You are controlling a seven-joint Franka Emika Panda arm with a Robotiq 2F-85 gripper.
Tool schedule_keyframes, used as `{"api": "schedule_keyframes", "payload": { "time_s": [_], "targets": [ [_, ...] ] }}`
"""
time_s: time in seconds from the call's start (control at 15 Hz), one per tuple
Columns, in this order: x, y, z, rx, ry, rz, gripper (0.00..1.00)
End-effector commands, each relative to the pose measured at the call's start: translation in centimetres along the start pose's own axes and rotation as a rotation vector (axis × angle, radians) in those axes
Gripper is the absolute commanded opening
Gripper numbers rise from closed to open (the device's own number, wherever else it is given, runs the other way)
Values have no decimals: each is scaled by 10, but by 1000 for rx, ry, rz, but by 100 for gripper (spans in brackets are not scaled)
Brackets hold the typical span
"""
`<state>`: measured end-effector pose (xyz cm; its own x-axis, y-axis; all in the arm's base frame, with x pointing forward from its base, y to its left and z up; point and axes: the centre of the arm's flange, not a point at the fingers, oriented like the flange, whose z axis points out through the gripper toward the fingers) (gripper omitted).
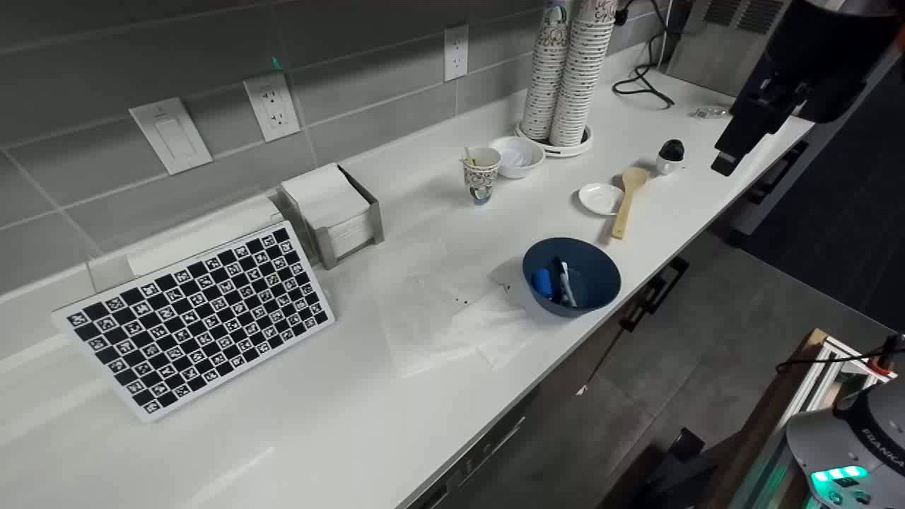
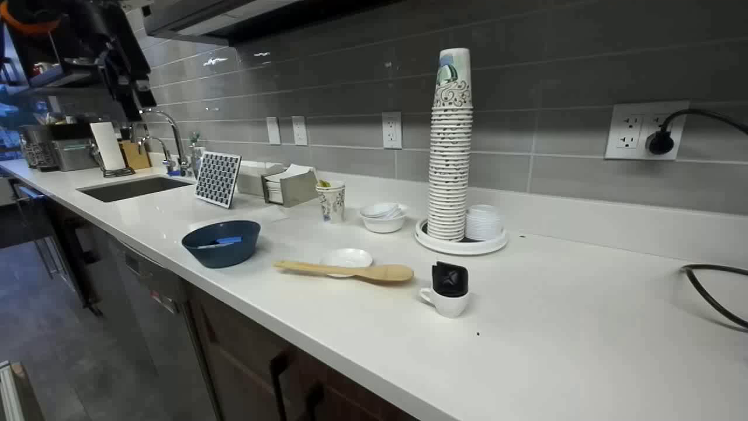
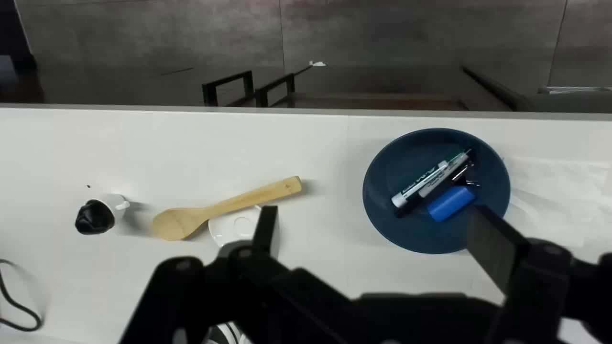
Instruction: Remove the black pen from the bowl.
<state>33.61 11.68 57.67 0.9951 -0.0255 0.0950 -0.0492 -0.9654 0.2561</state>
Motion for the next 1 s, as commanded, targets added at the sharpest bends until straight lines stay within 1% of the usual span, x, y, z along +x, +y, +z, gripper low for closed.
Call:
{"api": "schedule_keyframes", "payload": {
  "time_s": [0.0,0.33,0.4,0.47,0.53,0.6,0.8,0.93],
  "targets": [
    [0,0,0,0,0,0,100],
    [0,0,0,0,0,0,100],
    [3,0,1,62,-23,68,100],
    [9,-2,10,129,-29,107,100],
    [16,-2,17,173,-43,125,100],
    [26,-2,31,205,-73,159,100],
    [56,-6,60,310,-98,271,100],
    [77,-12,84,339,-138,368,100]
  ]
}}
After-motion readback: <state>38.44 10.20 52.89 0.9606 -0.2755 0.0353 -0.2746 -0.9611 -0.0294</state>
